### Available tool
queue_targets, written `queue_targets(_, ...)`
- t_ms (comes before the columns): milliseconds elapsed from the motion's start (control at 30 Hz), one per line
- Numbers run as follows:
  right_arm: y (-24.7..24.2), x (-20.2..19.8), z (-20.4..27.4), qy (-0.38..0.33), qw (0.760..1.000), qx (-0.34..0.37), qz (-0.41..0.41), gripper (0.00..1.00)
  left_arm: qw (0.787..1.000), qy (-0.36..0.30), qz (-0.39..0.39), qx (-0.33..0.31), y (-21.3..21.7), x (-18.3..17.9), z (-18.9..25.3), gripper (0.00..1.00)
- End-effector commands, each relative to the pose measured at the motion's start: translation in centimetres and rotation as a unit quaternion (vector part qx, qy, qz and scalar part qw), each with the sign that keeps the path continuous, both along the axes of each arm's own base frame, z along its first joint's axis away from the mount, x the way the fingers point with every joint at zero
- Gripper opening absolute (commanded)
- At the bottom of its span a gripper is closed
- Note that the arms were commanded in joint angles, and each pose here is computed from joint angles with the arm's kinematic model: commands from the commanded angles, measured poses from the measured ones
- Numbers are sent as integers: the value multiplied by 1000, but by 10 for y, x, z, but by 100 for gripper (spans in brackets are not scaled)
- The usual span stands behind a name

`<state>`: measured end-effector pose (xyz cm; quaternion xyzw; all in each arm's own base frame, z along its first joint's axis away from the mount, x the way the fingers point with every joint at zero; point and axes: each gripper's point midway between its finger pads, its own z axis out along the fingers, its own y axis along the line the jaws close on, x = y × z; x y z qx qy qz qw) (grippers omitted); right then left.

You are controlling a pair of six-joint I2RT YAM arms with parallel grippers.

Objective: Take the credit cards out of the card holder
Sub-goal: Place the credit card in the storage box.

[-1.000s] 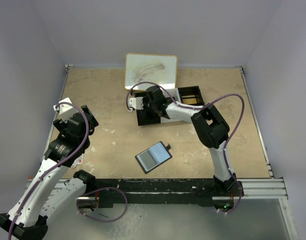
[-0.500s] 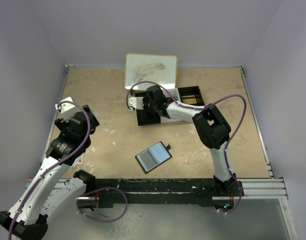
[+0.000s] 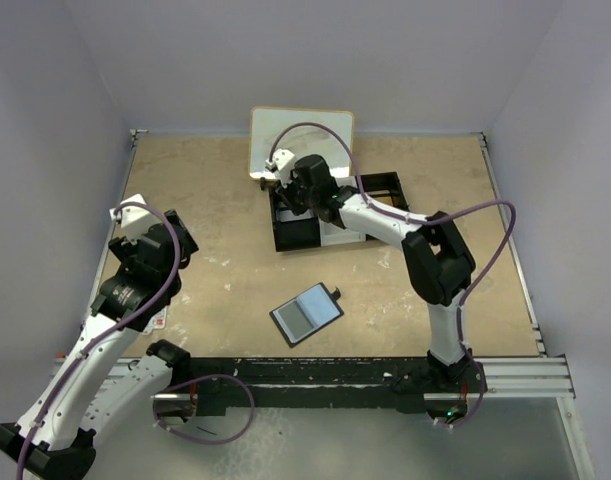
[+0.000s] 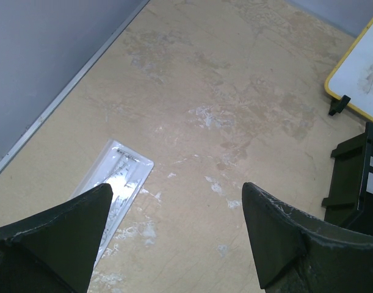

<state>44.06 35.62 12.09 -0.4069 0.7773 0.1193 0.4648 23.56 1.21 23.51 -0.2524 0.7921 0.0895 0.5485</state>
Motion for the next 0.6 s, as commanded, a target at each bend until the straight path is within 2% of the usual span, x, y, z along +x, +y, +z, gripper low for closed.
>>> queue_targets(0, -4, -23, -3, 111, 984, 96, -103, 25, 1000, -12, 4, -4, 2, 0, 5, 84)
queue_targets(167, -12, -23, -18, 142, 970, 107, -167, 17, 1000, -15, 5, -6, 2, -1, 6, 84)
queue_targets(300, -10, -17, -28, 152, 965, 104, -185, 10, 1000, -12, 1, -5, 1, 1, 4, 84)
queue_targets(567, -12, -8, -49, 153, 961, 57, -221, 9, 1000, -11, 3, -4, 1, 0, 5, 84)
